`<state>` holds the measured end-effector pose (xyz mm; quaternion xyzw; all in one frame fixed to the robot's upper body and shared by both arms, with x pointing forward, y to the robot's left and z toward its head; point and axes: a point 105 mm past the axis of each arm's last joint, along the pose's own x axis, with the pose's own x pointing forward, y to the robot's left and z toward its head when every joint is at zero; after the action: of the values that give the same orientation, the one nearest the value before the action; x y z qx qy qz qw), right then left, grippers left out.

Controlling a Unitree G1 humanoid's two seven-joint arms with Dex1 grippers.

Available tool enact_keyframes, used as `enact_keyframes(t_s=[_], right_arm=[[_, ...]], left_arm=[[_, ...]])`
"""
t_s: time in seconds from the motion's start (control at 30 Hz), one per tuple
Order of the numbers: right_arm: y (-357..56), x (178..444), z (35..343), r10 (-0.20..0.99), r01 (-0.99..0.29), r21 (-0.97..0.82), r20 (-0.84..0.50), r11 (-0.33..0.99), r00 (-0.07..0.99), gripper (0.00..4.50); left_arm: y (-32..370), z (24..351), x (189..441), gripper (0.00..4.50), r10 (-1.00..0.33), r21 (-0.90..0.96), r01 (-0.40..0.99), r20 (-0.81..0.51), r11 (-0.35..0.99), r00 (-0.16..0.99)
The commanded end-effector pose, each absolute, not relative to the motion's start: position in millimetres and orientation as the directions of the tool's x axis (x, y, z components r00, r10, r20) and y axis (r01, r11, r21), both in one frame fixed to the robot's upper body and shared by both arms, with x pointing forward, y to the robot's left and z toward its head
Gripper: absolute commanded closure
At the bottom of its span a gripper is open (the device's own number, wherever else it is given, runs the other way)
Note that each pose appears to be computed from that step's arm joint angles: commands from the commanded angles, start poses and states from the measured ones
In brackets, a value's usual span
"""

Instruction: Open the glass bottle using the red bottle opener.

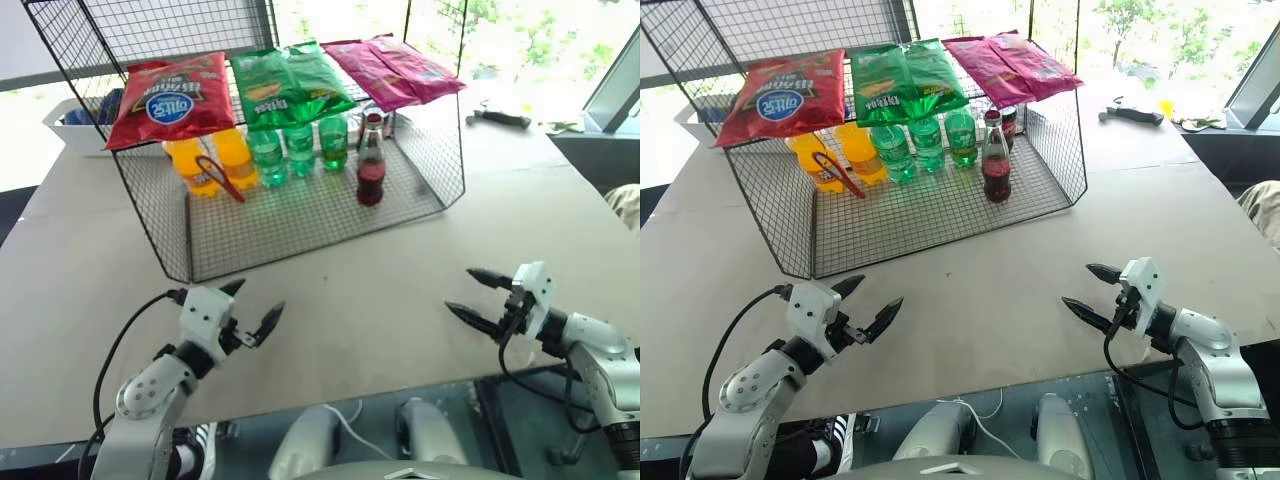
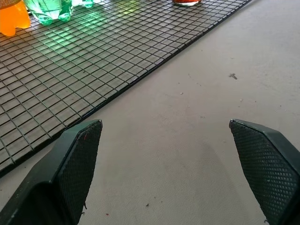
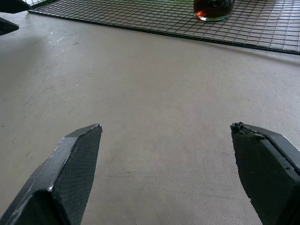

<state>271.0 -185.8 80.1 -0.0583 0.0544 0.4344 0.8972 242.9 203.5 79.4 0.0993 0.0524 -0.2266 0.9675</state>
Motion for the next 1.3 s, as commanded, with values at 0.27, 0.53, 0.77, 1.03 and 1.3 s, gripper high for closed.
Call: enact_keyframes(t_s=[0.27,0.53,0.77,1.03,1.3], right_arm=[[-196.4,277.8,94.0,0.776,-0.785,-0.122,-0.122,0.607,0.619,0.08],[-196.6,274.3,93.6,0.774,-0.783,-0.119,-0.119,0.611,0.622,0.08],[-197.5,272.9,94.0,0.771,-0.780,-0.120,-0.116,0.614,0.626,0.08],[-167.8,268.2,120.5,0.850,-0.845,-0.135,-0.036,0.517,0.525,0.08],[-92.4,256.8,196.4,0.928,-0.910,-0.202,0.173,0.362,0.331,0.08]], left_arm=[[200.8,86.1,237.6,0.00,-0.422,0.133,0.432,-0.097,0.892,0.901],[201.7,84.5,236.4,0.00,-0.422,0.125,0.433,-0.103,0.893,0.901],[201.9,85.7,235.5,0.00,-0.422,0.118,0.431,-0.094,0.894,0.902],[211.6,112.7,266.1,0.00,-0.303,0.179,0.292,0.032,0.939,0.953],[238.1,163.9,313.3,0.00,-0.042,0.161,0.003,0.243,0.987,0.969]])
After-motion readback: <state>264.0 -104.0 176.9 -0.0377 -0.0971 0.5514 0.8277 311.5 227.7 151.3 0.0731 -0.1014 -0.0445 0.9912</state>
